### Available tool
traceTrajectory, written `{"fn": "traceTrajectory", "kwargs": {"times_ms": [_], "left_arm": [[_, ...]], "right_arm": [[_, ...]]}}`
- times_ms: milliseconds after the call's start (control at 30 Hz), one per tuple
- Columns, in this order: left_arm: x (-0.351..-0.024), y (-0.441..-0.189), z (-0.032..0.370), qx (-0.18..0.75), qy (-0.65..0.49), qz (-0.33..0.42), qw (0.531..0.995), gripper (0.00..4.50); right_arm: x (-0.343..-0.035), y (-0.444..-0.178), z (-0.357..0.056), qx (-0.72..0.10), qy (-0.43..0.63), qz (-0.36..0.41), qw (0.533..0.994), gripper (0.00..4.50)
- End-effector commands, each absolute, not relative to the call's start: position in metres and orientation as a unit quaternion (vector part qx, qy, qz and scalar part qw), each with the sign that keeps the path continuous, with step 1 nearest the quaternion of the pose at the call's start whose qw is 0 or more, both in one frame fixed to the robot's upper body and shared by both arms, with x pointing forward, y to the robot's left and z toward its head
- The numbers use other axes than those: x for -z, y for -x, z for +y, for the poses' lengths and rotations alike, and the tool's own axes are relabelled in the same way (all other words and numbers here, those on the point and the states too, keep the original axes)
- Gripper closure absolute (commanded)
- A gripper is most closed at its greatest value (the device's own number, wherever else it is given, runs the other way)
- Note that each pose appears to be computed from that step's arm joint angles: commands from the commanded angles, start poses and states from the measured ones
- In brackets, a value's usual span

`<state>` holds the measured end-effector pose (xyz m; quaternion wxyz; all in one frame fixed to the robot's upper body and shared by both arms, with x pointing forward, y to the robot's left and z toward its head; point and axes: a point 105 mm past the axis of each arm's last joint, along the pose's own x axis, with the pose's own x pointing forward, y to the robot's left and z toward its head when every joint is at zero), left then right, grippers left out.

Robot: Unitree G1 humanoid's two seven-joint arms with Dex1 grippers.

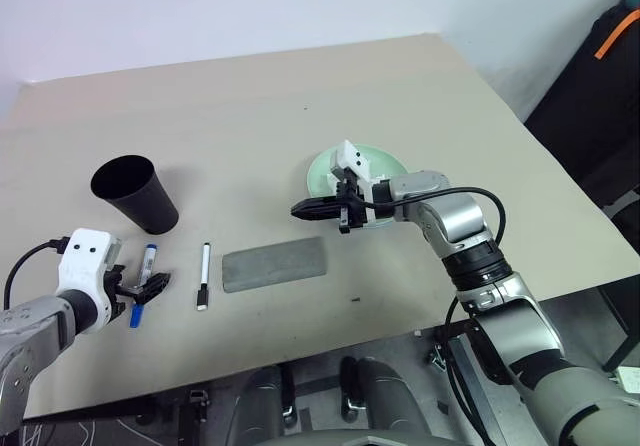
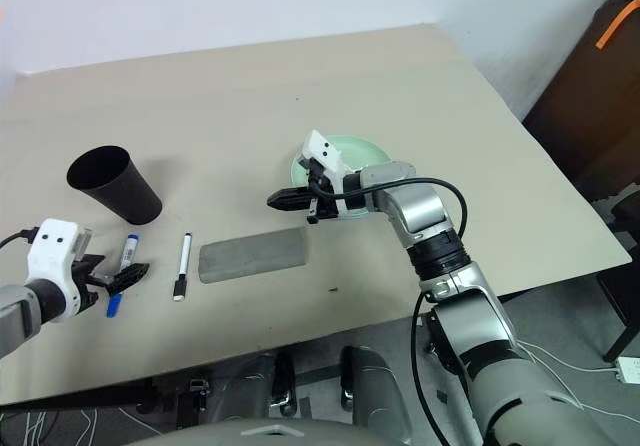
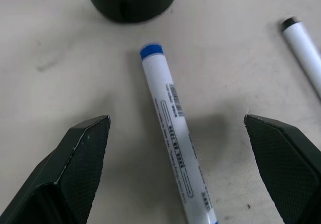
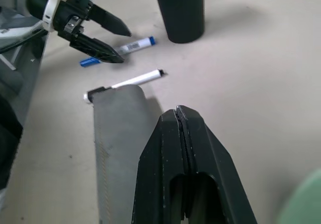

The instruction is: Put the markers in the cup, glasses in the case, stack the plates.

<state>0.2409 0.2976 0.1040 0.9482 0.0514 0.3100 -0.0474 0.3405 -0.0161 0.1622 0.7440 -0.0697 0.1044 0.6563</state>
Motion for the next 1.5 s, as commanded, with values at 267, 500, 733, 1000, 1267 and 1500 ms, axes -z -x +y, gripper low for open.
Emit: {"fn": "traceTrajectory", "kwargs": {"times_ms": [267, 500, 733, 1000, 1267, 1500], "left_arm": [[-0.102, -0.238, 0.314, -0.033, -0.056, 0.380, 0.923, 0.19], [-0.099, -0.234, 0.320, -0.052, -0.048, 0.397, 0.915, 2.21], [-0.107, -0.230, 0.337, -0.082, -0.051, 0.399, 0.912, 4.23], [-0.132, -0.238, 0.354, -0.107, -0.057, 0.338, 0.933, 4.23], [-0.178, -0.235, 0.376, -0.096, -0.036, 0.179, 0.979, 4.23], [-0.207, -0.223, 0.405, -0.119, -0.036, 0.091, 0.988, 4.23]], "right_arm": [[-0.172, -0.347, -0.023, -0.641, 0.083, 0.081, 0.759, 4.50], [-0.167, -0.353, -0.026, -0.630, 0.100, 0.087, 0.765, 4.50], [-0.170, -0.356, -0.029, -0.629, 0.095, 0.087, 0.767, 4.50], [-0.201, -0.346, -0.033, -0.653, 0.041, 0.029, 0.756, 4.50], [-0.219, -0.326, -0.038, -0.678, -0.016, -0.007, 0.735, 3.63], [-0.226, -0.315, -0.041, -0.688, 0.016, -0.034, 0.725, 1.19]]}}
